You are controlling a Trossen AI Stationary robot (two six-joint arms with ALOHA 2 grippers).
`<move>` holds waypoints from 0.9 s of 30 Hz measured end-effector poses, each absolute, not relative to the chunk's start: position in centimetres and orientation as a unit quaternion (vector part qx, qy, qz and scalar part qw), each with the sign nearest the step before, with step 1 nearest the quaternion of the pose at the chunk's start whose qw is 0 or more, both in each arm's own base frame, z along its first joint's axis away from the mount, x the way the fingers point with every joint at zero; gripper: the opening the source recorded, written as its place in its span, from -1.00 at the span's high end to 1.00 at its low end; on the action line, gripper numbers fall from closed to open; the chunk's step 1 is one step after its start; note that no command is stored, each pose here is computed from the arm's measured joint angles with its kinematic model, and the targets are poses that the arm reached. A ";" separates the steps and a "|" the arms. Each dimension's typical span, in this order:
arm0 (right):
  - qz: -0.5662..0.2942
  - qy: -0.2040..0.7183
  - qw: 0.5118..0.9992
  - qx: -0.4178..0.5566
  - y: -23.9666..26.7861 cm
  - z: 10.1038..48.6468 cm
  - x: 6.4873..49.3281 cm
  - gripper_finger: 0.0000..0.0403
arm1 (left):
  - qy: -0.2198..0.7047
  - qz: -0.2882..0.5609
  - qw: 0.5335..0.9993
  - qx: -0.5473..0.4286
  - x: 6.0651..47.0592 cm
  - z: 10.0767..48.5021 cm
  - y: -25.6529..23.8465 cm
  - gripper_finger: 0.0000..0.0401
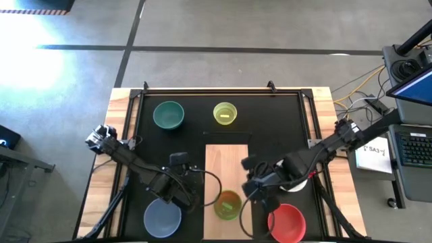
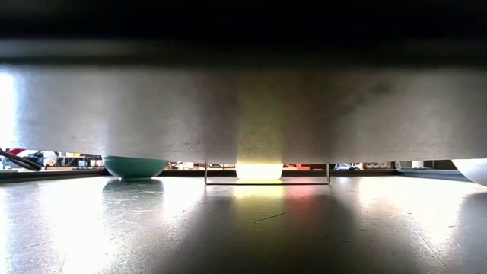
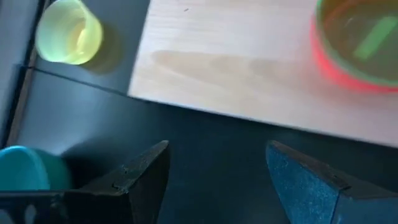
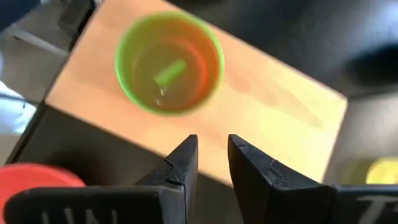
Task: Place and stack bowls onto a shelf
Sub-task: Stack the small yellow bowl on top of the small green bowl on the shelf
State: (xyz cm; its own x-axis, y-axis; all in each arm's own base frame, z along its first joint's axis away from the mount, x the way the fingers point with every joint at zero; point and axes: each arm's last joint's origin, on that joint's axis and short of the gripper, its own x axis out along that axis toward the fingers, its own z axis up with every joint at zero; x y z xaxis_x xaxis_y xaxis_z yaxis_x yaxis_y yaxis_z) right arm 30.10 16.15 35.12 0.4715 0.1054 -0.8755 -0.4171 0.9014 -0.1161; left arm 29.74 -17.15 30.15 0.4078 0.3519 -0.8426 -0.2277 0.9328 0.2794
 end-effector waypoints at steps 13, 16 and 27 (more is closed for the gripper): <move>0.038 0.517 0.850 -0.094 8.1 35.9 27.7 0.62 | 0.500 0.285 0.810 0.115 29.8 33.5 -8.3 -0.23; 0.009 0.522 0.850 -0.070 6.4 35.5 27.0 0.63 | 0.485 0.340 0.802 0.080 29.7 34.8 -4.5 -0.23; -0.040 0.528 0.848 -0.007 4.3 32.8 24.9 0.61 | 0.447 0.347 0.821 -0.073 31.8 35.3 8.8 -0.23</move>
